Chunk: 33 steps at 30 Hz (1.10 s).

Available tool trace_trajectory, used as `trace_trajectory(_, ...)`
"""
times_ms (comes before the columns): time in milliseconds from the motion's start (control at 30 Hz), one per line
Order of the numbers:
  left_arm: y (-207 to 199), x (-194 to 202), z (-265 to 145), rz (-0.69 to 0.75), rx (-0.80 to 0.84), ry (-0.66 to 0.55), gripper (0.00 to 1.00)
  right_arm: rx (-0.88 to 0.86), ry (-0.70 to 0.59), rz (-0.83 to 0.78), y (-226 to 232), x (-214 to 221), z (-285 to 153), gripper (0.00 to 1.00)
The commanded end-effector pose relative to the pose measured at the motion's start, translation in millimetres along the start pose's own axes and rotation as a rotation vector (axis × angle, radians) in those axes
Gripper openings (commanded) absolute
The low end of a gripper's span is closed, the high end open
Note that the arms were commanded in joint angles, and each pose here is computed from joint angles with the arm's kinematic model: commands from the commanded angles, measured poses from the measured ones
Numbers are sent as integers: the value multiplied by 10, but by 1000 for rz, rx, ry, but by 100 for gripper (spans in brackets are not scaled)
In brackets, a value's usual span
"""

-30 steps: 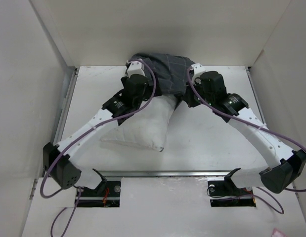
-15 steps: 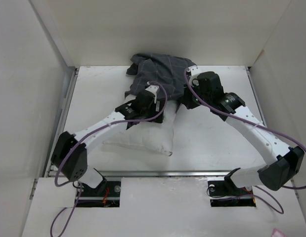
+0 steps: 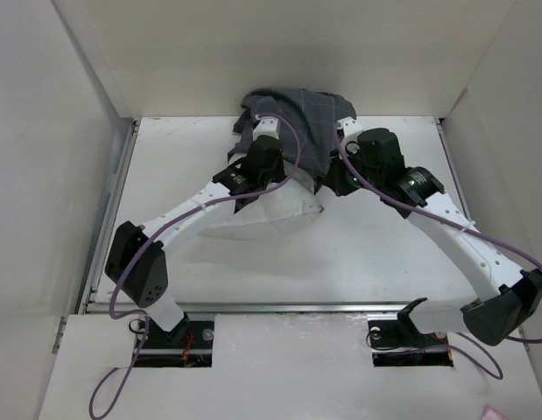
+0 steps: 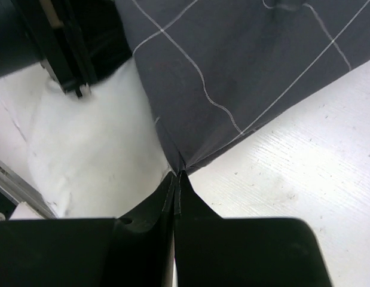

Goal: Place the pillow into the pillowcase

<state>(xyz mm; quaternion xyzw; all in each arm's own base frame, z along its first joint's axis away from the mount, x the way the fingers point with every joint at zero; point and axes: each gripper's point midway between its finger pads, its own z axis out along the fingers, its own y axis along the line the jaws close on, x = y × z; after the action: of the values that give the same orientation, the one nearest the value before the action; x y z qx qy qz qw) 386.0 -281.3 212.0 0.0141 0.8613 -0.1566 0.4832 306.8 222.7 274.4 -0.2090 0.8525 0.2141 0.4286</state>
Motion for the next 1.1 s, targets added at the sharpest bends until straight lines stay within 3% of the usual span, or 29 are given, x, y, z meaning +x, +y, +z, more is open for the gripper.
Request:
trace_trajectory(0, -216, -1412, -524, -238, 96, -471, 0, -105, -145, -28, 264, -357, -407, 0)
trace_trajectory(100, -174, -1464, -634, -296, 124, -545, 0, -125, -189, -37, 328, -512, -553, 0)
trace_trajectory(200, -28, -1582, -676, -375, 25, -647, 0, -165, -167, -39, 399, -471, -583, 0)
trace_trajectory(300, 84, -1476, -564, -454, -3, -731, 0, -234, -140, -42, 509, -355, -625, 0)
trace_trajectory(333, 91, -1276, -453, -442, 4, -731, 0, -258, -134, -43, 547, -321, -646, 0)
trace_trajectory(367, 2, -1242, -346, -483, 64, -754, 0, -279, -144, -49, 589, -331, -706, 0)
trace_trajectory(433, -158, -994, -148, -505, 100, -710, 0, -289, -148, -51, 603, -312, -722, 0)
trace_trajectory(500, -451, -562, 104, -484, 156, -575, 0, -275, -160, -43, 583, -343, -715, 0)
trace_trajectory(667, -618, 24, 70, -444, 255, -461, 0, -294, -120, -15, 599, -220, -619, 0)
trace_trajectory(700, -615, 24, 19, -438, 263, -452, 7, -281, -98, -8, 567, -168, -540, 0)
trace_trajectory(733, -606, 11, -10, -435, 260, -447, 20, -279, -77, 7, 562, -130, -504, 0)
trace_trajectory(767, -609, 36, -40, -426, 268, -432, 38, -243, -38, 20, 484, -4, -411, 0)
trace_trajectory(800, -587, 60, -66, -381, 264, -426, 72, -219, 7, 41, 433, 105, -322, 0)
trace_trajectory(833, -617, 47, -163, -374, 271, -414, 81, -190, 57, 68, 380, 240, -275, 0)
trace_trajectory(933, -523, 172, -268, -323, 236, -359, 96, -97, 179, 151, 182, 662, -52, 1)
trace_trajectory(1067, -423, 315, -470, -303, 229, -290, 100, -78, 298, 211, 142, 1042, 96, 12)
